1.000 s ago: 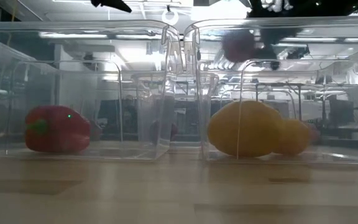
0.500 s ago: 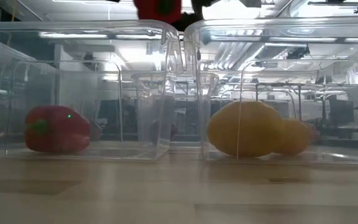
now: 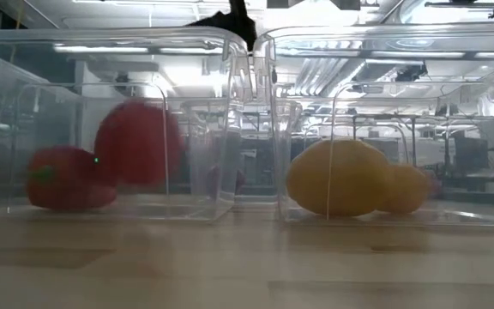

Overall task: Sort produce into baskets
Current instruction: Put the top right red bell pepper into the middle left transparent bin

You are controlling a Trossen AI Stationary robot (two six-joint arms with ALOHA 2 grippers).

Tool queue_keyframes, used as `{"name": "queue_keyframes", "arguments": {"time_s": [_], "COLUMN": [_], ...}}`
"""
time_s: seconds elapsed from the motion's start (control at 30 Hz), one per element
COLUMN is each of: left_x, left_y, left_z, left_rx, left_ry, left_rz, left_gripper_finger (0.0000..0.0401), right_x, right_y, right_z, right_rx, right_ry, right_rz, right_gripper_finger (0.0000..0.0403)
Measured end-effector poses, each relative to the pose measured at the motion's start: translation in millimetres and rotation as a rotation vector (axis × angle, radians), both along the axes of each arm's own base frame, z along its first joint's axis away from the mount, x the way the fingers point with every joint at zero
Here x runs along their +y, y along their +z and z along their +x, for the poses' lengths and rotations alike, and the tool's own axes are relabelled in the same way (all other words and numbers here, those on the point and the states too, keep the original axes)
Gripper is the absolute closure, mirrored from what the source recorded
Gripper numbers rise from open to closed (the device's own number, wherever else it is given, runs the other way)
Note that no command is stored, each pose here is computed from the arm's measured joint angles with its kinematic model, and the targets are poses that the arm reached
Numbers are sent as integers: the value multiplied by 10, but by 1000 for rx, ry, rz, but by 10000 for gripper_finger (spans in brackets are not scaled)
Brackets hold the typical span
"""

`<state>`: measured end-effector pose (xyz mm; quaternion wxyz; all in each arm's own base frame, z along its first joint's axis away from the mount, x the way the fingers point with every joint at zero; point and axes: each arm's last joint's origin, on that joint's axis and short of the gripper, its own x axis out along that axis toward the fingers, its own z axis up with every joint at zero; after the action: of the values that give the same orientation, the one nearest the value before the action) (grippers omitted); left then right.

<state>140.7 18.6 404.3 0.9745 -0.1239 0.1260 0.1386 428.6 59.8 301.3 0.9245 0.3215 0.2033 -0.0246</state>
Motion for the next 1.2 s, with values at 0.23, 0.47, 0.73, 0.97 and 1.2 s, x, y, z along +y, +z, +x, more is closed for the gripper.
{"name": "queue_keyframes", "arguments": {"time_s": [0.23,0.47,0.73,0.97,1.2], "left_x": [10,26,59,113,157], "left_y": [-10,-51,-164,-203,-215], "left_z": [26,117,345,626,787], "left_rx": [6,35,94,54,-17], "left_ry": [23,50,103,186,288], "left_rz": [-6,-17,-74,-58,-96], "left_gripper_finger": [29,29,29,29,29], "right_x": [-495,-687,-943,-1446,-2021], "right_y": [625,751,30,-57,-375], "right_z": [-235,-714,-1082,-1805,-2564], "right_rx": [89,489,971,884,882], "right_ry": [-155,-350,-274,-450,-808], "right_rz": [-42,-285,-360,-366,-163], "right_gripper_finger": [7,6,6,6,6]}}
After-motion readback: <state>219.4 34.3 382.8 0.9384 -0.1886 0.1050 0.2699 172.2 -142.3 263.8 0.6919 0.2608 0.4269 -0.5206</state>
